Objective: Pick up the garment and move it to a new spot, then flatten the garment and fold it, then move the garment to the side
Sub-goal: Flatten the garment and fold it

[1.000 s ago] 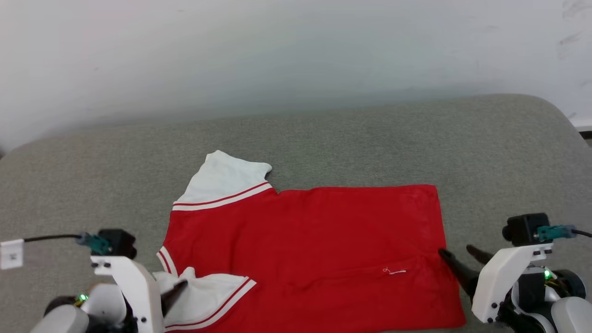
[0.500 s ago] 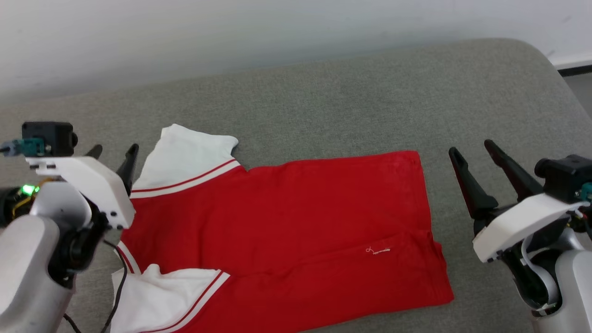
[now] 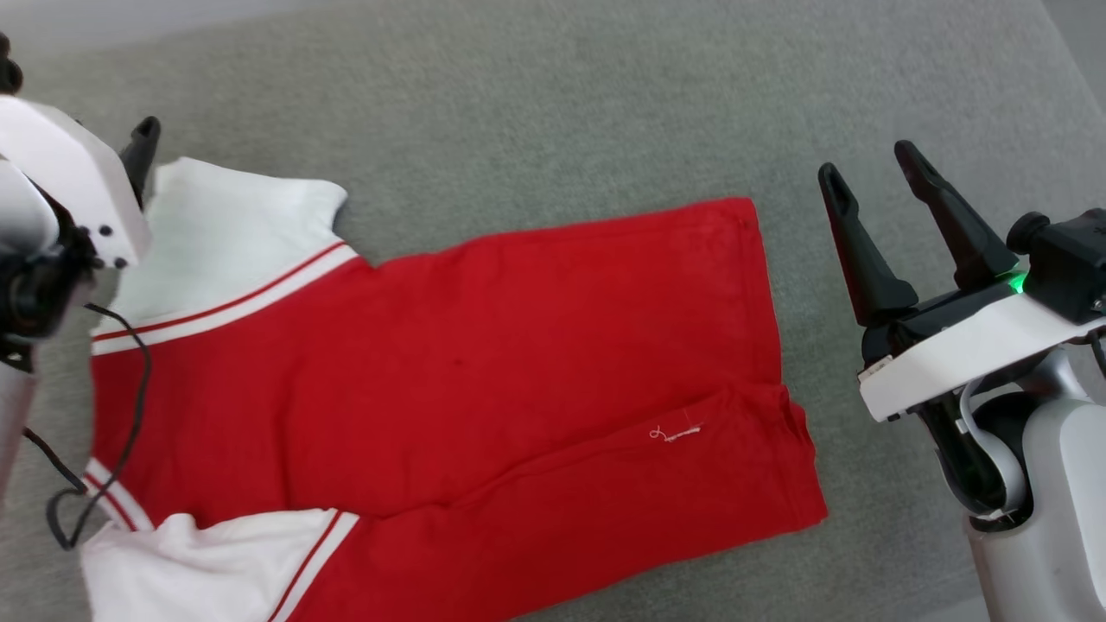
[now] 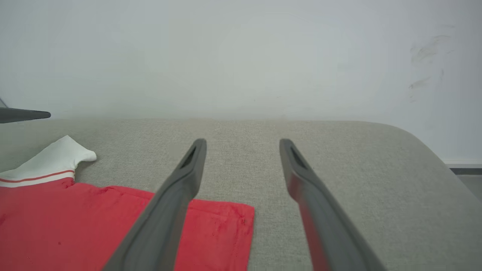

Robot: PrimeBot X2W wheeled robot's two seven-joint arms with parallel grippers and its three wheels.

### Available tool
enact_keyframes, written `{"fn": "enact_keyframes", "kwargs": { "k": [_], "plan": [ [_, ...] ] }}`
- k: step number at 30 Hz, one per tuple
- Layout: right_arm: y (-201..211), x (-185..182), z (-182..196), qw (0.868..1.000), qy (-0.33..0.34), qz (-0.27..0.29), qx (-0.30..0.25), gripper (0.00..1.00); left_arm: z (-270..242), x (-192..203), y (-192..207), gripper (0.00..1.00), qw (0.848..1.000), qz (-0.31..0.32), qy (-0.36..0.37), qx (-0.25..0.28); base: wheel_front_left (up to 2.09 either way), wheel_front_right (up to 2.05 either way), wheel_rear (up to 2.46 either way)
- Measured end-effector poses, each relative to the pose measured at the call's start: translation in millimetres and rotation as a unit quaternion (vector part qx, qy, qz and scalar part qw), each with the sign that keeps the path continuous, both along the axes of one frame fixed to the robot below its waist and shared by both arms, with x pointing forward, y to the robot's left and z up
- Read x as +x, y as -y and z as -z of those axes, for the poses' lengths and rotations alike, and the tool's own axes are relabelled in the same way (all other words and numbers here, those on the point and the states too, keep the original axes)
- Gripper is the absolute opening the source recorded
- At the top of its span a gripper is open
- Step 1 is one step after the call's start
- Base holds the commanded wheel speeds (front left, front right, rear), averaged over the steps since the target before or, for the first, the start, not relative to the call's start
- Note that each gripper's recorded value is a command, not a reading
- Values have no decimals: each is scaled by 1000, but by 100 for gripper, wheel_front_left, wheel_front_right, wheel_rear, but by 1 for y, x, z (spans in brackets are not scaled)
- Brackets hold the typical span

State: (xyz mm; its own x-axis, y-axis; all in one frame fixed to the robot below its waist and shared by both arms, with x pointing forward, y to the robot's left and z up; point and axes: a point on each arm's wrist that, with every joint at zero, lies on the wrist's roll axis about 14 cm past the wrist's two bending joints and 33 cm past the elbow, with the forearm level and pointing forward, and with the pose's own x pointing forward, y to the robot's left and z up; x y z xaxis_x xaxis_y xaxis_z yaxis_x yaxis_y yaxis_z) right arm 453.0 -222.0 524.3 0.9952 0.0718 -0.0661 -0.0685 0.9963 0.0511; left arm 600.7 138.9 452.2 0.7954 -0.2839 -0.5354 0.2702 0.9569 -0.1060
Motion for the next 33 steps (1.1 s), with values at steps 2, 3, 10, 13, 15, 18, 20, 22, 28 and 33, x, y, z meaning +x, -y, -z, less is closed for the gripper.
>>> {"fn": "enact_keyframes", "kwargs": {
  "k": [2, 3, 10, 13, 15, 18, 20, 22, 28, 33],
  "plan": [
    [3, 0, 10, 1000, -12, 6, 0, 100, 19, 4, 2, 100, 999, 11, -42, 12, 0, 0, 0],
    [5, 0, 15, 1000, -18, 10, 1, 100, 28, 5, 3, 100, 998, 14, -65, 15, 0, 0, 0],
    [17, -5, 45, 998, -61, 31, 5, 100, 79, -3, 2, 100, 974, 33, -218, 48, 0, 0, 0],
    [23, -7, 51, 997, -71, 41, 7, 100, 89, -8, 2, 100, 962, 36, -264, 52, 0, 0, 0],
    [27, -9, 54, 996, -76, 47, 9, 100, 92, -9, 4, 91, 958, 33, -280, 46, 0, 0, 0],
    [31, -10, 58, 995, -84, 54, 15, 100, 96, -10, 7, 0, 955, 30, -292, 38, 0, 0, 0],
    [33, -11, 60, 994, -93, 57, 21, 100, 96, -13, 10, 0, 955, 29, -294, 31, 0, 0, 0],
    [35, -9, 61, 993, -102, 57, 30, 100, 96, -15, 15, 0, 957, 33, -288, 25, 0, 0, 0],
    [38, -4, 80, 978, -188, 50, 77, 100, 83, -21, 19, 0, 964, 42, -260, 19, 0, 0, 0],
    [27, -2, 110, 952, -298, 17, 76, 100, 66, -28, 19, 0, 973, 56, -224, 16, 0, 0, 0]
  ]
}}
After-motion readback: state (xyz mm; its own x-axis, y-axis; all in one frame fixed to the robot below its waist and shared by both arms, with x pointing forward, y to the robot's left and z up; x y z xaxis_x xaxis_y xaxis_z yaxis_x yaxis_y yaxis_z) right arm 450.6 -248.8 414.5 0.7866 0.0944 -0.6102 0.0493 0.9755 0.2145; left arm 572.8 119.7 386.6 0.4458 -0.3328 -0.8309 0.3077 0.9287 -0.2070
